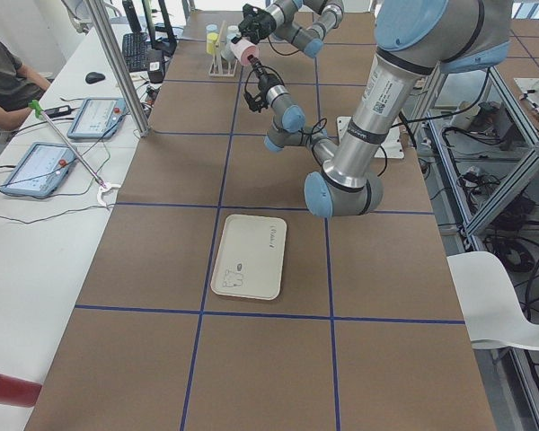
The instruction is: Transfer IKEA cup to right arm and place on rack
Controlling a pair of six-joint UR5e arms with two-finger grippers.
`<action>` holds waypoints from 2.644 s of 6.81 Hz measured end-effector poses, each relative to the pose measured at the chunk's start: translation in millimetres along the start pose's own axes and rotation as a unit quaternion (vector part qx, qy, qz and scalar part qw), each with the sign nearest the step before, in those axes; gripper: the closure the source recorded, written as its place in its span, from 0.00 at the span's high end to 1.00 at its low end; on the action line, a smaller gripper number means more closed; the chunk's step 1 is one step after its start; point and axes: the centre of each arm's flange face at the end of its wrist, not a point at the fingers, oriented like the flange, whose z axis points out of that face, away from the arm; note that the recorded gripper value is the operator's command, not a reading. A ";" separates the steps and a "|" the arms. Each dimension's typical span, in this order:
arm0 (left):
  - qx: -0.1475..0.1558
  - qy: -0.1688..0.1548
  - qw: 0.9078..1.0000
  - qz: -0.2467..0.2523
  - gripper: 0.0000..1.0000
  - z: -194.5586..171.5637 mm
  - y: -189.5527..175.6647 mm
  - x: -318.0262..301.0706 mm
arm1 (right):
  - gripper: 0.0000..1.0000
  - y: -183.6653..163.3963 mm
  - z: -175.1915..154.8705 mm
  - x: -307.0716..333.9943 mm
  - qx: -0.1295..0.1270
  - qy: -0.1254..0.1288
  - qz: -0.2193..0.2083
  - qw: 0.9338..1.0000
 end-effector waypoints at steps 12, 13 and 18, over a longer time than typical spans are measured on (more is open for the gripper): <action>0.009 -0.005 0.998 0.067 0.99 -18.5 -19.5 14.2 | 0.00 -153.9 -47.8 16.0 0.166 0.130 -0.199 0.957; 0.014 -0.010 0.995 0.095 0.99 -21.3 -23.6 15.0 | 0.00 -169.4 -49.3 13.5 0.205 0.178 -0.242 0.932; 0.065 -0.097 0.958 0.261 0.99 -31.4 -12.3 57.9 | 0.00 -249.3 -50.8 55.0 0.275 0.381 -0.431 0.770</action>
